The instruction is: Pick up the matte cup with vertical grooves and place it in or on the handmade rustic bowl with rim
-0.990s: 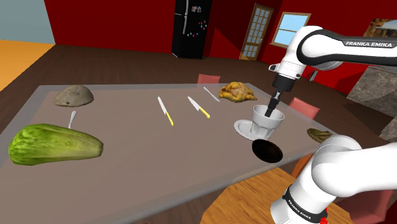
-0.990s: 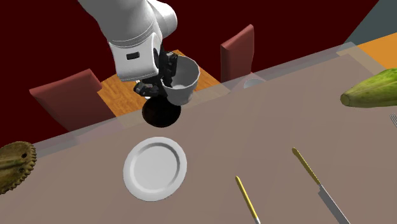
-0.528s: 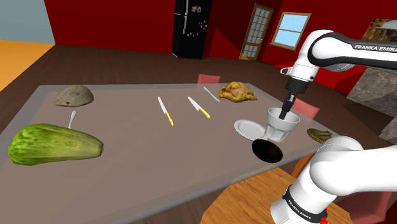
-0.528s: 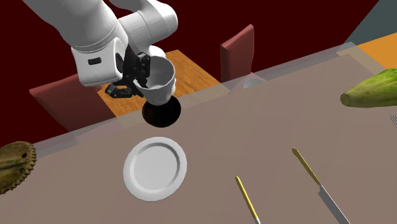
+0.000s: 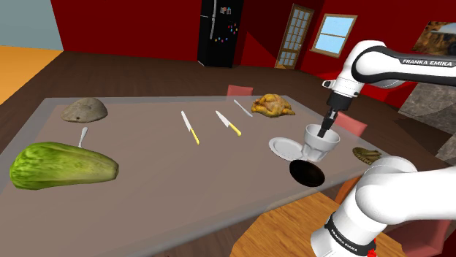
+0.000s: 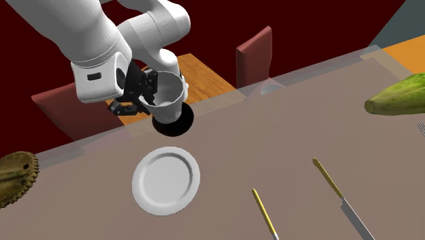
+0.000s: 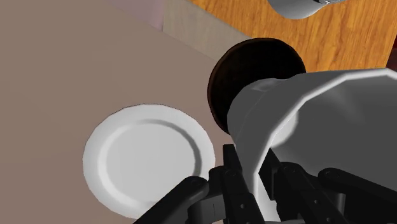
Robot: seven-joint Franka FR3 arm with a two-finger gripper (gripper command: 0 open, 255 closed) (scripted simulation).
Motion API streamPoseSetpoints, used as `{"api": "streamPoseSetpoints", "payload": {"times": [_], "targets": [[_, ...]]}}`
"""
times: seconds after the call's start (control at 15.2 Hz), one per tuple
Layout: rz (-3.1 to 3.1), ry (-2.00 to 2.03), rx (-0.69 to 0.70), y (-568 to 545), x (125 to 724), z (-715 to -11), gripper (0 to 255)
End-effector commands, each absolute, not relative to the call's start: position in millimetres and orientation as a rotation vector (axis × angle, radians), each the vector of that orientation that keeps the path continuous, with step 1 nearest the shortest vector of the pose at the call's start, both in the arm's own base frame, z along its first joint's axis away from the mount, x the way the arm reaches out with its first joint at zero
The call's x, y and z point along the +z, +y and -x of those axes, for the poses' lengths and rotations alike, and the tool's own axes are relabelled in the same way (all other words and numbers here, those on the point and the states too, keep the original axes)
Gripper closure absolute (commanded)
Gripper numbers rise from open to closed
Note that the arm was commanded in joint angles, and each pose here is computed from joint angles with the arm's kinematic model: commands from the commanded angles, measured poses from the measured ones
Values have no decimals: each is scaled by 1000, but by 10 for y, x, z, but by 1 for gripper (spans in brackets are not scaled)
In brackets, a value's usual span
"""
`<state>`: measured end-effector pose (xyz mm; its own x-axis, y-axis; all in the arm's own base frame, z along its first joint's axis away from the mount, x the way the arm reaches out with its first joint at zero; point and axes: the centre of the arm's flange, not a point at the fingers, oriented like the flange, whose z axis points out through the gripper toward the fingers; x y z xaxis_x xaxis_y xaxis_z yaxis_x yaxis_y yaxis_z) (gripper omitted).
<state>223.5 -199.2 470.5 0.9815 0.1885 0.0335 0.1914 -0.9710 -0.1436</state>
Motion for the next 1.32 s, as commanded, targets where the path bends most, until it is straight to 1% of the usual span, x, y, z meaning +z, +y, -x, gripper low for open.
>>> {"api": "streamPoseSetpoints", "payload": {"times": [0.0,0.46,0.99,1.06,1.25], "targets": [[2957,-283,-14,-1878,4413,-2094,255],[2957,-283,-14,-1878,4044,-2093,255],[2957,-283,-14,-1878,4044,-2094,255],[2962,-281,-9,-1726,4022,-2059,0],[2966,-278,-3,-1697,4205,-2078,0]]}}
